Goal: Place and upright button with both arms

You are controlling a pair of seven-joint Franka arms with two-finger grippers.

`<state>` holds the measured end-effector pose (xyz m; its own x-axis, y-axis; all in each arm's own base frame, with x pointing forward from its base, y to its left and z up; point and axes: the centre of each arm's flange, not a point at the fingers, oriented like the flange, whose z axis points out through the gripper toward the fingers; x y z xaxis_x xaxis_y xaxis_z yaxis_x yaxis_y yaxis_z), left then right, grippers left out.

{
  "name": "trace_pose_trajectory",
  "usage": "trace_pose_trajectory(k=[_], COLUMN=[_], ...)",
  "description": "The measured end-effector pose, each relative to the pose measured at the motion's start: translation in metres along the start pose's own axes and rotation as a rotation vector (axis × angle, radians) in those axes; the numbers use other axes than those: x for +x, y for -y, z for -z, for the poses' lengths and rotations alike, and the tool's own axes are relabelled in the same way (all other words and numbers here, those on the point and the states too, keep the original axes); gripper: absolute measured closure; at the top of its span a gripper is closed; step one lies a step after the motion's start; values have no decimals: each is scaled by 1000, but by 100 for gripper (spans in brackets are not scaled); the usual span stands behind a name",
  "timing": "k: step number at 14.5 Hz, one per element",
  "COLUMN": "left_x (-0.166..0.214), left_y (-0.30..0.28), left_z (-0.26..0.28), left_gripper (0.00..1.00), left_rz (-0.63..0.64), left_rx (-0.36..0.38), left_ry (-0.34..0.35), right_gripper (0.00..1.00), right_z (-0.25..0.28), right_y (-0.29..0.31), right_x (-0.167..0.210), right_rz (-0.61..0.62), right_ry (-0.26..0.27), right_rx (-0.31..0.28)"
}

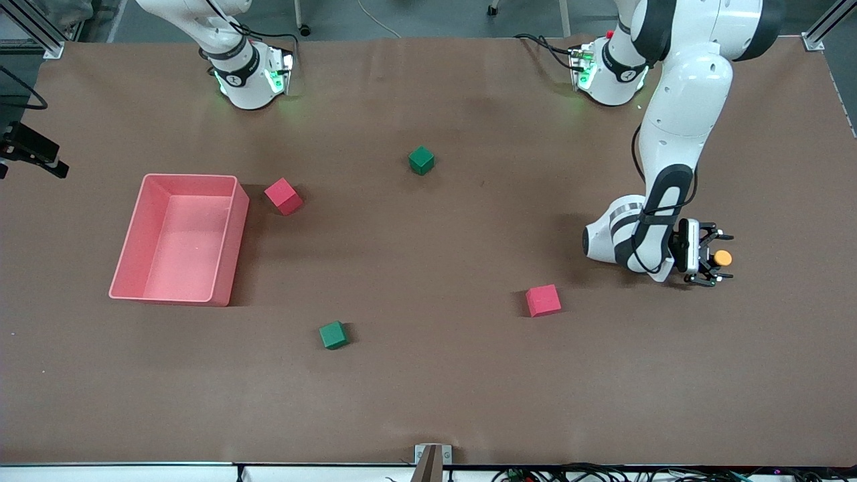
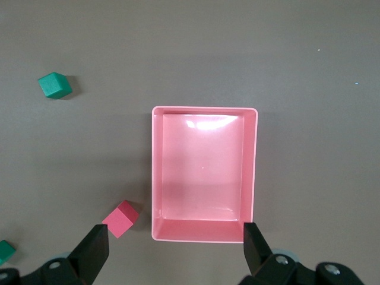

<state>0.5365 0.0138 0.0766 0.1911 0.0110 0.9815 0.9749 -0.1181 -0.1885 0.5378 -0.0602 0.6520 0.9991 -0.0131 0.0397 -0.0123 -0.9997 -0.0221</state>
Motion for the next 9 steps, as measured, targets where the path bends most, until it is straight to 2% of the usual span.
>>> trace_pose_trajectory(k=[5, 9], left_x=[36, 97], left_y=[-5, -11], left_z=[1, 14], left_gripper=[0, 0], left_rz=[-59, -148], left_rx=[23, 39], left_ry=[2, 71], right_gripper=[0, 0], right_z=[0, 0], right_y=[0, 0], right_x=[0, 0], right_rz=[0, 0], right_ry=[2, 3], right_rx=[0, 0])
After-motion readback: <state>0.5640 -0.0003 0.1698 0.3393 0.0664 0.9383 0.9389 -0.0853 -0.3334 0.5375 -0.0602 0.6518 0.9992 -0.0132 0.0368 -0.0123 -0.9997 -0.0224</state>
